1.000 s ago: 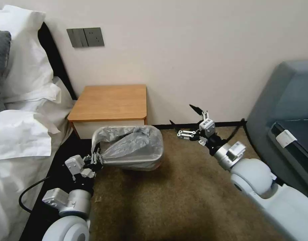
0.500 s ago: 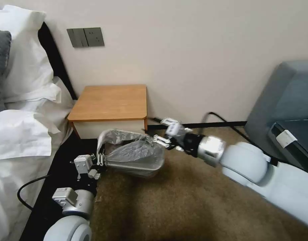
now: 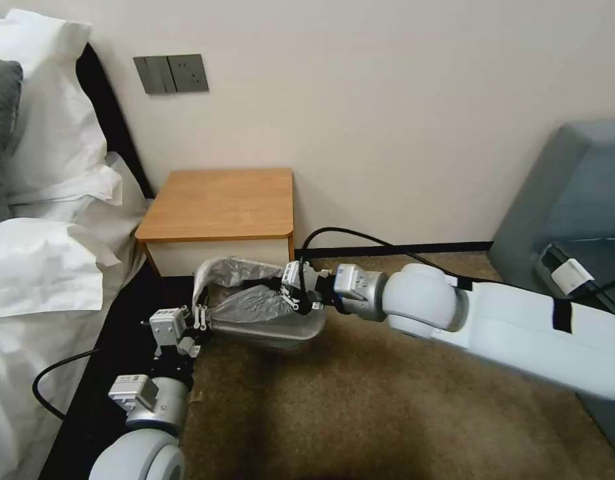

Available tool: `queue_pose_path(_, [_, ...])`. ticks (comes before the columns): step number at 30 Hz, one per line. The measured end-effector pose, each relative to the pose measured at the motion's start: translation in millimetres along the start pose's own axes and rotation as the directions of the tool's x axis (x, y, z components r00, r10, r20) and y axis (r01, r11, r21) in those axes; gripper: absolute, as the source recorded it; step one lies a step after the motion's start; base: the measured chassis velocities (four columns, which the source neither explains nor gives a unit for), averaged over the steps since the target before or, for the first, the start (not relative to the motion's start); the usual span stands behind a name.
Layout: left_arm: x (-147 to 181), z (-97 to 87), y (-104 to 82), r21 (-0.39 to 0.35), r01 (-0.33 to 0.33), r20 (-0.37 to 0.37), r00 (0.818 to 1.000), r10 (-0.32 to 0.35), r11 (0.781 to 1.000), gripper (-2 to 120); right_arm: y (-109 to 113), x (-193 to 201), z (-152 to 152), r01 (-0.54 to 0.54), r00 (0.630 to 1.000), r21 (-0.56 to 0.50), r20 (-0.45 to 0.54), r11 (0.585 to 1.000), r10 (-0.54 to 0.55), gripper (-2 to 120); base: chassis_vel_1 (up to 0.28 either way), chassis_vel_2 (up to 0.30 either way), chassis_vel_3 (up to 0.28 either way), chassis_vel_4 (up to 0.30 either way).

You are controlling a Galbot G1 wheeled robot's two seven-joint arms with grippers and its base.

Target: Pick up the garbage bag from the table and place it over the trash can.

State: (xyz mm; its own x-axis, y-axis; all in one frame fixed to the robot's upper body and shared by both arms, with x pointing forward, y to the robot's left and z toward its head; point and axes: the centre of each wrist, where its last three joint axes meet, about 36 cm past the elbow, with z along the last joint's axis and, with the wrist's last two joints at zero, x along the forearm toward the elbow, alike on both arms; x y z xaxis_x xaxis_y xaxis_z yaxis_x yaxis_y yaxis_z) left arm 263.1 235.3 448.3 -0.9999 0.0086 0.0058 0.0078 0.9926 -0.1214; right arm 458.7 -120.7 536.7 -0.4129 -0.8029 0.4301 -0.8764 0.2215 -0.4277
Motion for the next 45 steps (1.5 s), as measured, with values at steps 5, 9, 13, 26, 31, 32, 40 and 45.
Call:
queue_pose_path(5, [1,-0.1,-1.4,-0.006,0.001,0.002,1.000,-0.001,1.000,11,0,-17,9,0.016,1.000,0.002,-0.023,1.000,-0.016,0,0.000,0.000,0.000,0.000])
queue_pose_path(9, [1,-0.2,-3.9,-0.006,0.000,0.006,1.000,0.001,1.000,11,-1,-55,23,0.034,0.997,0.026,-0.070,0.999,-0.032,0,0.000,0.000,0.000,0.000])
queue_pose_path(13, [1,-0.3,-6.0,-0.002,0.000,0.008,1.000,0.000,1.000,11,0,-80,30,0.043,0.994,0.032,-0.098,0.999,-0.040,0,0.000,0.000,0.000,0.000])
queue_pose_path(26, [3,-0.9,-8.9,0.007,0.011,0.010,1.000,-0.011,1.000,11,6,-143,55,0.048,0.983,0.046,-0.182,0.998,-0.038,0,0.000,0.000,0.000,0.000])
queue_pose_path(31, [3,-0.3,-8.0,0.006,0.016,0.009,1.000,-0.016,1.000,11,8,-146,50,0.046,0.986,0.044,-0.162,0.998,-0.038,0,0.000,0.000,0.000,0.000])
queue_pose_path(32, [3,0.5,-7.4,0.005,0.019,0.007,1.000,-0.019,1.000,11,9,-143,47,0.048,0.988,0.044,-0.150,0.998,-0.041,0,0.000,0.000,0.000,0.000])
queue_pose_path(40, [1,3.8,-2.4,0.020,0.049,-0.006,0.999,-0.049,0.999,11,24,-108,28,0.057,0.997,0.018,-0.052,0.998,-0.056,0,0.000,0.000,0.000,0.000])
queue_pose_path(45, [2,0.2,-2.4,0.063,0.081,-0.056,0.995,-0.078,0.995,11,30,-77,24,0.046,0.999,-0.006,-0.007,0.999,-0.046,0,0.000,0.000,0.000,0.000])
